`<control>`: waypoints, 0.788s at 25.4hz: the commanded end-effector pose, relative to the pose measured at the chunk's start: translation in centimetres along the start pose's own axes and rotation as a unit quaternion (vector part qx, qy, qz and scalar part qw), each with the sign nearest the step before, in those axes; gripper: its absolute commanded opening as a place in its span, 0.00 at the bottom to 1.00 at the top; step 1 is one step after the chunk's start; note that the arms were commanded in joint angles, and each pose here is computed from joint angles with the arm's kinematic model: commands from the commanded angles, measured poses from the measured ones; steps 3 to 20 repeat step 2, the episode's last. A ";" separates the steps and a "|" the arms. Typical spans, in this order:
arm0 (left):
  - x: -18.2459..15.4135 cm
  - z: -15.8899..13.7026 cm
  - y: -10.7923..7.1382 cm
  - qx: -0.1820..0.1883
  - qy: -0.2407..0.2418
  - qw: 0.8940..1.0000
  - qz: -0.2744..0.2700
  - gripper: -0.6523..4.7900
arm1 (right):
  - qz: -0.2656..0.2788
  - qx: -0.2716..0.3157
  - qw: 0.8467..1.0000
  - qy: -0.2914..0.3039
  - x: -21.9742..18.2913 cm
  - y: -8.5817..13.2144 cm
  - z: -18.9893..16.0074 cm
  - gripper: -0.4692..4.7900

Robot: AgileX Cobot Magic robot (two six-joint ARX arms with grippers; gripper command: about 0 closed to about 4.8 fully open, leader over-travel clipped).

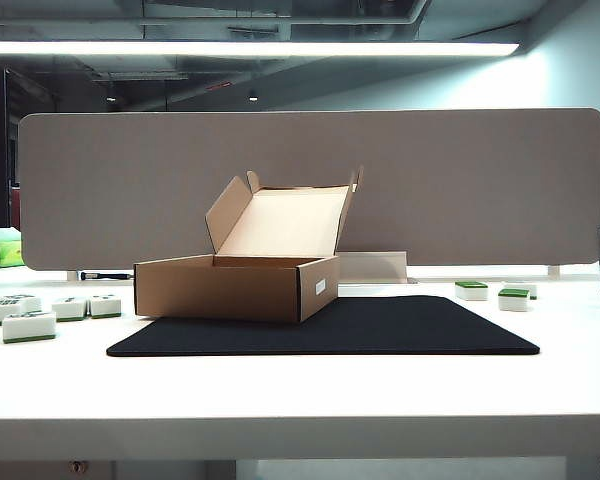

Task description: Pick up four mahjong tiles and put them into the paper box.

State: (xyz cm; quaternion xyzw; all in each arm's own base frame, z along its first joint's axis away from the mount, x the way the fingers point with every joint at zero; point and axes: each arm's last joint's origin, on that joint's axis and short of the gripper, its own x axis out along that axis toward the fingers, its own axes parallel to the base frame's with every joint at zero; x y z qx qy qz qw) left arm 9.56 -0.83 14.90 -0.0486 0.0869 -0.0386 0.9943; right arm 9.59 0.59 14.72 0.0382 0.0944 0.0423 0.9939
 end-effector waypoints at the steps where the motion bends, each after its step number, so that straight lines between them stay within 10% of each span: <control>1: 0.0 -0.1 0.0 0.000 0.006 1.000 -0.001 0.11 | -0.004 -0.002 1.000 -0.006 -0.1 0.0 0.1 0.09; 20: 0.0 -0.1 0.0 0.000 0.006 1.000 -0.001 0.11 | -0.004 -0.002 1.000 -0.006 -0.1 0.0 0.1 0.09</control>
